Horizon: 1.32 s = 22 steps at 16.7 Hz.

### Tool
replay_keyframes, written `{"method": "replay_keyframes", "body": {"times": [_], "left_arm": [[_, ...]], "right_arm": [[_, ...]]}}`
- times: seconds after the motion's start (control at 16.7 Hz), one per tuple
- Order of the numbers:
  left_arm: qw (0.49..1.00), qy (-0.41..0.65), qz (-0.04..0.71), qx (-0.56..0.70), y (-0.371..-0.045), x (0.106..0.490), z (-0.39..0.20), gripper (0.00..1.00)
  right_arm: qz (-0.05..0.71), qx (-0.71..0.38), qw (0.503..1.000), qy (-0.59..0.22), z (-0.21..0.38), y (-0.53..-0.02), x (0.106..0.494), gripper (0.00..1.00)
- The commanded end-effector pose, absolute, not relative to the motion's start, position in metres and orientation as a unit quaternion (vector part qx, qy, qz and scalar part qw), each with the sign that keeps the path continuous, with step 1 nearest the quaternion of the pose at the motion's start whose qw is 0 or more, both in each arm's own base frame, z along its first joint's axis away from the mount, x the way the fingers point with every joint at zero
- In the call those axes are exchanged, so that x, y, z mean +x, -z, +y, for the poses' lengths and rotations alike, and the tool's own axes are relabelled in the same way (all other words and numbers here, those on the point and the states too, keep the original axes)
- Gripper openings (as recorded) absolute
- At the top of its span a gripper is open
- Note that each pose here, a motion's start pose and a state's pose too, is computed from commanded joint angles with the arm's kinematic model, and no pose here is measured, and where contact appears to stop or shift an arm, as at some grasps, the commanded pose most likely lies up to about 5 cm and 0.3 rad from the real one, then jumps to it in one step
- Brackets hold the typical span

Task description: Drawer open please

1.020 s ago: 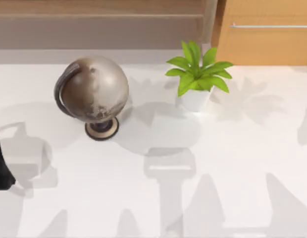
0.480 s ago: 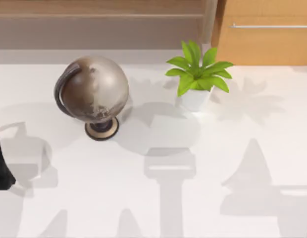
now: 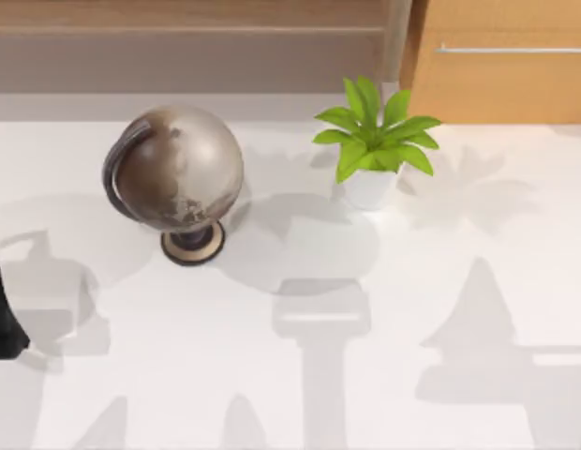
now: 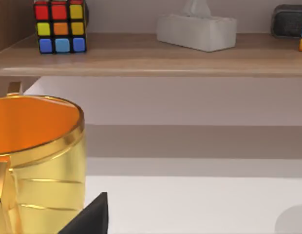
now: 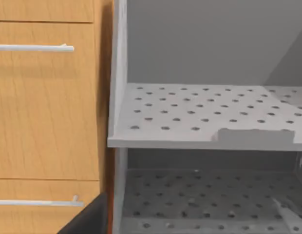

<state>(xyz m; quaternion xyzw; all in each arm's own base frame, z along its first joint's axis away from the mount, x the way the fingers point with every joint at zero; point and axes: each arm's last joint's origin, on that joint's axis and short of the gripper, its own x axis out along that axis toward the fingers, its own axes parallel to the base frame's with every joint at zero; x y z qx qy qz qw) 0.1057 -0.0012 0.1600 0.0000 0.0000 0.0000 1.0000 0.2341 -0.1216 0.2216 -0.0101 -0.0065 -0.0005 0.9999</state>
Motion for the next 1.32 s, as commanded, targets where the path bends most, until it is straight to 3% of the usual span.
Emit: {"method": "replay_keyframes", "body": {"times": [0.3,0.54,0.9,1.32], "left_arm": [[1.0,0.0,0.0,0.0,-0.16,0.106,-0.001,1.0],[1.0,0.0,0.0,0.0,-0.16,0.106,-0.001,1.0],[1.0,0.0,0.0,0.0,-0.16,0.106,-0.001,1.0],[1.0,0.0,0.0,0.0,-0.16,0.106,-0.001,1.0]], "right_arm": [[-0.101,-0.152,0.983,0.019,-0.111,-0.257,0.277,1.0],[-0.091,-0.292,0.952,0.018,-0.079,-0.227,0.332,1.0],[-0.085,-0.565,0.821,0.015,-0.011,-0.181,0.384,1.0],[-0.007,-0.699,0.715,0.007,0.066,-0.097,0.407,1.0]]}}
